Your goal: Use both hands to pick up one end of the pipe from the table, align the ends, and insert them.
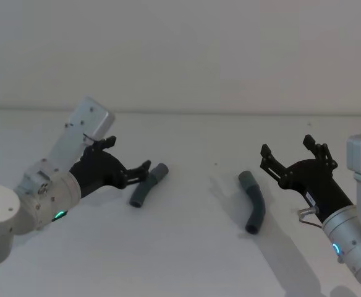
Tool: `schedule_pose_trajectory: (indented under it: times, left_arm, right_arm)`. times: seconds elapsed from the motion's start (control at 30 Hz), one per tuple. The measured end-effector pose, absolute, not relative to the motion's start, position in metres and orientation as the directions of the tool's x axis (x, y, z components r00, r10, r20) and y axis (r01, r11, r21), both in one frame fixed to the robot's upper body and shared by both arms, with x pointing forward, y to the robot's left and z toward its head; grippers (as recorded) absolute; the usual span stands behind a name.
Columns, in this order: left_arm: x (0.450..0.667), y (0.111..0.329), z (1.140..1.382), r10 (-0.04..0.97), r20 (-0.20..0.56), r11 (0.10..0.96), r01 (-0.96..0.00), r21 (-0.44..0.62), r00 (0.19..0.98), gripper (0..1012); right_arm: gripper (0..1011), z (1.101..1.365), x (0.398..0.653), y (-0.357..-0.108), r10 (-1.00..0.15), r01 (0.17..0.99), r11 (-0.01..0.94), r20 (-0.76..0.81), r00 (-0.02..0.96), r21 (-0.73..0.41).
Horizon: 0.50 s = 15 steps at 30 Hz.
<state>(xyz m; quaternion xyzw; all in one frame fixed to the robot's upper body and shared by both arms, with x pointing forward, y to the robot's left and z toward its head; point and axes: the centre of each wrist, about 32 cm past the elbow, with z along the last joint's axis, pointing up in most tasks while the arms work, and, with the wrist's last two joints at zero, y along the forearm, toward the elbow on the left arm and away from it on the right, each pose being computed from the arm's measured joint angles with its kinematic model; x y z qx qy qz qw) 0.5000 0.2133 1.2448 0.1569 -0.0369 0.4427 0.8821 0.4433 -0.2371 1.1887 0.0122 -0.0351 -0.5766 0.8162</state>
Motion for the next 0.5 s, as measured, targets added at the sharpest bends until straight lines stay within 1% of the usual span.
schedule_pose_trajectory:
  times: [0.2,0.4,0.5]
  left_arm:
    - [0.506,0.213,1.257,0.728,0.19,0.581,-0.74,0.34,0.659,1001]
    - [0.514,0.211,1.263,0.702,0.178,0.586,-0.701,0.406,0.69,1001]
    - [0.516,0.21,1.265,0.697,0.175,0.586,-0.694,0.419,0.695,1001]
  right_arm:
    - [1001,1.189,0.443,-0.237,-0.942,0.94,0.335,0.043,0.333,0.06]
    - [1001,1.189,0.443,-0.237,-0.942,0.94,0.335,0.043,0.333,0.06]
    - [1001,1.189,0.443,-0.237,-0.942,0.94,0.335,0.043,0.333,0.06]
